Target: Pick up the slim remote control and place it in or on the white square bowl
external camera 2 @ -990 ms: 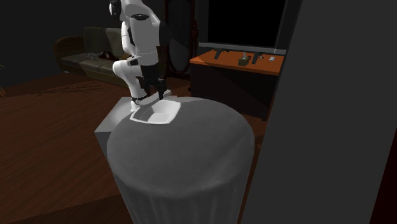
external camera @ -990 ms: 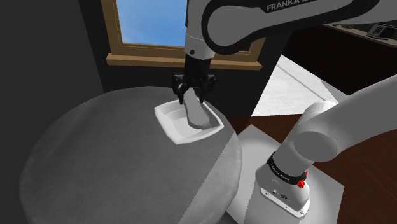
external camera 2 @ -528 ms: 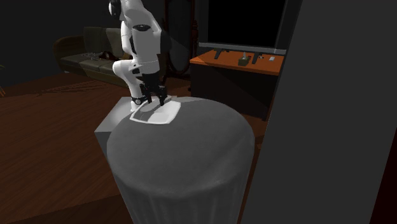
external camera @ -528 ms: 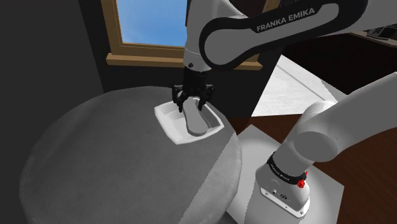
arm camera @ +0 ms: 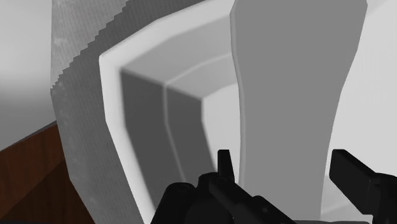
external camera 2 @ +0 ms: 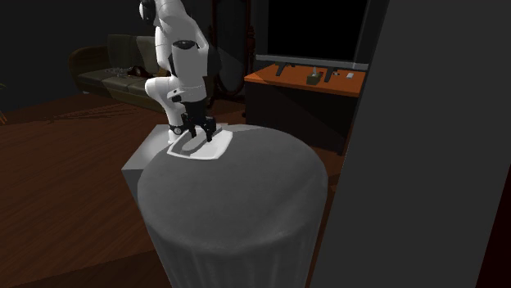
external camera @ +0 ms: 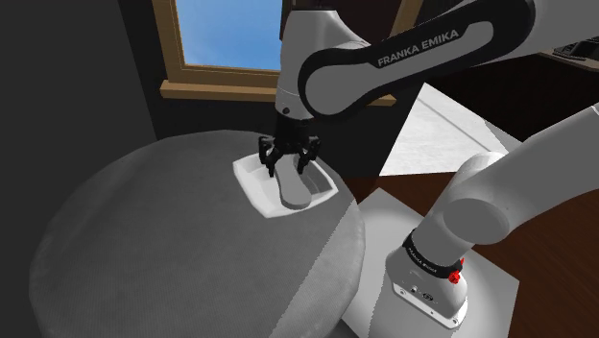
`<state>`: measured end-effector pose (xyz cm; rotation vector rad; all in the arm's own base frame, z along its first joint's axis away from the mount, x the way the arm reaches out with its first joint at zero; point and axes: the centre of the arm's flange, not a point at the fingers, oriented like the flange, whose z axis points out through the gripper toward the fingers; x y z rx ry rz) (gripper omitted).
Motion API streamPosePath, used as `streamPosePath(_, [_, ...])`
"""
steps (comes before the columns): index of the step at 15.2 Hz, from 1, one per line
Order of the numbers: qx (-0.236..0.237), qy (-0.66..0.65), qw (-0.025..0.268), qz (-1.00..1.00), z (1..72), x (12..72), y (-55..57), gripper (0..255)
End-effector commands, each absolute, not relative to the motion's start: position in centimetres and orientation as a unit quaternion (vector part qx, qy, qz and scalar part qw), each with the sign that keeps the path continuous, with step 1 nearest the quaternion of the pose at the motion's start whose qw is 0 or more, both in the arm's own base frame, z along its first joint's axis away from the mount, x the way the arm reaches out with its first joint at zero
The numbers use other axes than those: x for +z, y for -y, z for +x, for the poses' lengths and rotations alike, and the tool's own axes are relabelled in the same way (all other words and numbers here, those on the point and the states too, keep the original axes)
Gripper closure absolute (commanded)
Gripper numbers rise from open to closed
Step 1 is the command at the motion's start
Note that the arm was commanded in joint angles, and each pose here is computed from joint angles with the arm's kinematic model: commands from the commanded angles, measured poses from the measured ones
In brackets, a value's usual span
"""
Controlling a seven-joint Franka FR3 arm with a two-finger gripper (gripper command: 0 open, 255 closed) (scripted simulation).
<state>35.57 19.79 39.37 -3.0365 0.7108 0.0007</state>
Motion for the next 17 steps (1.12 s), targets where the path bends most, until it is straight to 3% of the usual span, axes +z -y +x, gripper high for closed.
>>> streamPosePath(1, [0.002,-0.228,0.011,-0.974,35.6,39.2,-19.8,255])
streamPosePath(4, [0.002,-0.228,0.011,-0.974,35.6,39.2,-19.8,255])
streamPosePath(5, [0.002,-0.228,0.011,-0.974,35.5,39.2,-19.7,0])
streamPosePath(10, [0.002,-0.228,0.011,-0.974,35.6,39.2,-19.8,0])
streamPosePath(14, [0.002,-0.228,0.011,-0.974,35.5,44.2,-19.7,0])
streamPosePath(17, [0.002,-0.228,0.011,-0.974,35.5,44.2,-19.7,0])
